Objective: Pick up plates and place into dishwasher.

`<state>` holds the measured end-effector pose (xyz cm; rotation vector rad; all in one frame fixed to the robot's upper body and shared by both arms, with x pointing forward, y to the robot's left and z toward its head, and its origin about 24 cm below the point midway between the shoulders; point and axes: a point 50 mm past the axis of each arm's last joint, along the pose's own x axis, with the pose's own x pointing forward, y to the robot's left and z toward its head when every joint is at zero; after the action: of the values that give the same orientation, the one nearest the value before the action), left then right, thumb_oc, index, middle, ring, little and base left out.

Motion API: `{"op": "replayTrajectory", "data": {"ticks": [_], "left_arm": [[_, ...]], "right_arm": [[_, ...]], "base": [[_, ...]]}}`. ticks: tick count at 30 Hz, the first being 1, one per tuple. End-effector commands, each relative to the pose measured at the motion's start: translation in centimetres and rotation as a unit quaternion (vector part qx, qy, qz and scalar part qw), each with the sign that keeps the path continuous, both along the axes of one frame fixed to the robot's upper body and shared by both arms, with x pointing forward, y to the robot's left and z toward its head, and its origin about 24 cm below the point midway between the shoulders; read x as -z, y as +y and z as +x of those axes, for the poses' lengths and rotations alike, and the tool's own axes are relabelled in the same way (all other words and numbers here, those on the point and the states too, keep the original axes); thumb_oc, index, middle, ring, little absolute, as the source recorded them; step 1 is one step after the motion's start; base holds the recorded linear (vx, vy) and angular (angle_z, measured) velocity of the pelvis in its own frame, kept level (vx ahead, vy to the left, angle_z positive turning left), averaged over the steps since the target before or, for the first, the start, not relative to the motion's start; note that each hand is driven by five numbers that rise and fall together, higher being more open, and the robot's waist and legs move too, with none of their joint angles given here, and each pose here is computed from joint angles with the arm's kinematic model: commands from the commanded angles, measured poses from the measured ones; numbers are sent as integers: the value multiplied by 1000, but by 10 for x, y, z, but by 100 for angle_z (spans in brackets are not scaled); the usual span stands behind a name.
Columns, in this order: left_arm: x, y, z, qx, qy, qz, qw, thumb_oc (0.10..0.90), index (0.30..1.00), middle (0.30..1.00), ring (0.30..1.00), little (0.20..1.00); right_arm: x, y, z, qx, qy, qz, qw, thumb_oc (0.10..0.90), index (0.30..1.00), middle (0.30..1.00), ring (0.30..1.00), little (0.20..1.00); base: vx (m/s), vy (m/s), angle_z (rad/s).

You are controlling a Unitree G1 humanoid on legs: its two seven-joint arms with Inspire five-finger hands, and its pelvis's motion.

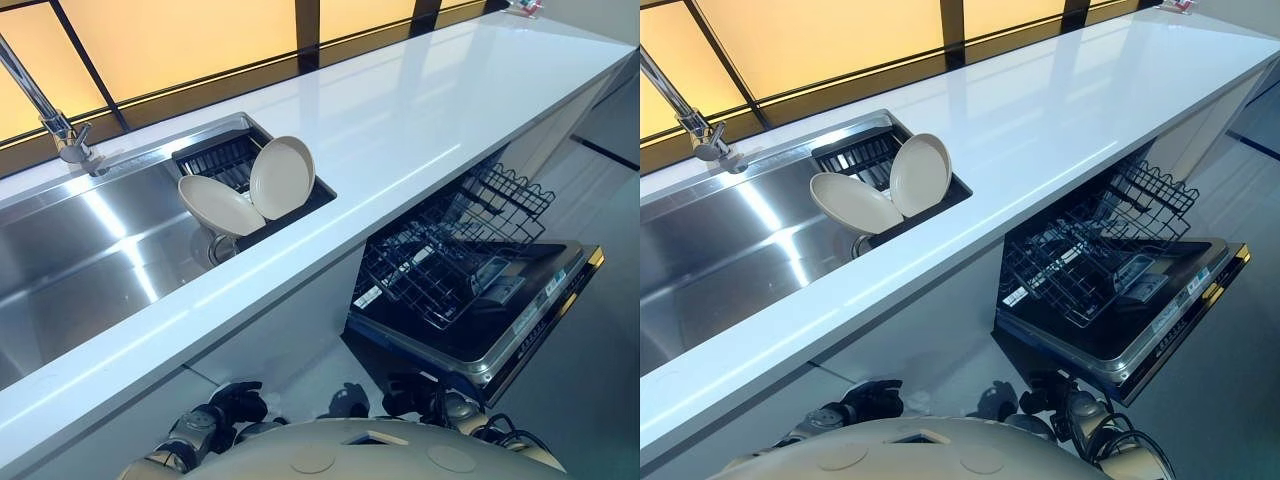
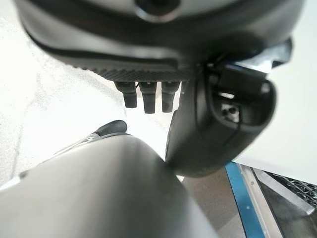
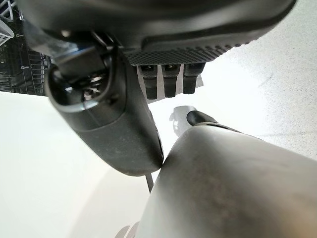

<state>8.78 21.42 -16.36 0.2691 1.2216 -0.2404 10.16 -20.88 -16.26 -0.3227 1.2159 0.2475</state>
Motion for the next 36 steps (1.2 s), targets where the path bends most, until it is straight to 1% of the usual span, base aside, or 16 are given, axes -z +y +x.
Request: {"op": "replayTrajectory", "data": {"ticks": [1, 4, 10, 14, 17, 18, 19, 22, 24, 27, 29, 30, 31, 32, 34, 36], "left_arm": [[0, -19, 14, 27, -8, -34, 999, 800, 900, 900, 900, 900], [0, -20, 16, 19, -13, -39, 999, 800, 900, 900, 900, 900], [-2, -19, 20, 50, -27, -22, 998, 800, 900, 900, 900, 900], [-3, -18, 26, 120, -46, 23, 991, 800, 900, 900, 900, 900], [-8, -20, 39, 191, -80, 59, 977, 800, 900, 900, 900, 900], [-9, -21, 41, 195, -84, 61, 975, 800, 900, 900, 900, 900], [-13, -24, 50, 218, -110, 67, 967, 800, 900, 900, 900, 900], [-25, -38, 76, 245, -175, 49, 952, 800, 900, 900, 900, 900], [-45, -56, 105, 265, -232, 4, 936, 800, 900, 900, 900, 900], [-86, -88, 138, 283, -299, -108, 905, 800, 900, 900, 900, 900], [-105, -98, 146, 290, -316, -158, 889, 800, 900, 900, 900, 900], [-121, -107, 152, 301, -332, -195, 873, 800, 900, 900, 900, 900], [-140, -117, 154, 319, -349, -245, 846, 800, 900, 900, 900, 900], [-153, -124, 155, 332, -358, -270, 830, 800, 900, 900, 900, 900], [-182, -137, 153, 364, -381, -323, 786, 800, 900, 900, 900, 900], [-208, -147, 151, 378, -398, -373, 748, 800, 900, 900, 900, 900]], "right_arm": [[2, 5, -3, -50, 22, -1, 999, 800, 900, 900, 900, 900], [2, 4, -3, -51, 21, -1, 998, 800, 900, 900, 900, 900], [2, 3, -2, -52, 22, -1, 998, 800, 900, 900, 900, 900], [2, 3, -2, -59, 23, -2, 998, 800, 900, 900, 900, 900], [2, 4, -1, -70, 24, -3, 997, 800, 900, 900, 900, 900], [2, 4, -1, -72, 24, -3, 997, 800, 900, 900, 900, 900], [1, 3, 0, -77, 24, -4, 997, 800, 900, 900, 900, 900], [0, 3, 3, -83, 23, -6, 996, 800, 900, 900, 900, 900], [-1, 1, 7, -83, 20, -8, 996, 800, 900, 900, 900, 900], [-3, 1, 10, -78, 15, -8, 997, 800, 900, 900, 900, 900], [-3, 0, 11, -76, 14, -9, 997, 800, 900, 900, 900, 900], [-3, 0, 10, -74, 13, -9, 997, 800, 900, 900, 900, 900], [-3, 0, 10, -72, 11, -10, 997, 800, 900, 900, 900, 900], [-3, -1, 9, -70, 11, -11, 997, 800, 900, 900, 900, 900], [-3, -1, 7, -70, 8, -12, 997, 800, 900, 900, 900, 900], [-2, -1, 6, -71, 7, -13, 997, 800, 900, 900, 900, 900]], "base": [[0, 0, 0], [0, 0, 0], [0, 0, 0], [0, 0, 0], [0, 0, 0], [0, 0, 0], [0, 0, 0], [-24, 4, -7], [-52, -3, -3], [-44, -13, -3], [-15, -4, -1], [-41, -15, 0], [-45, -16, 0], [-45, -17, 1], [-17, -6, 1], [-17, -7, 5]]}}
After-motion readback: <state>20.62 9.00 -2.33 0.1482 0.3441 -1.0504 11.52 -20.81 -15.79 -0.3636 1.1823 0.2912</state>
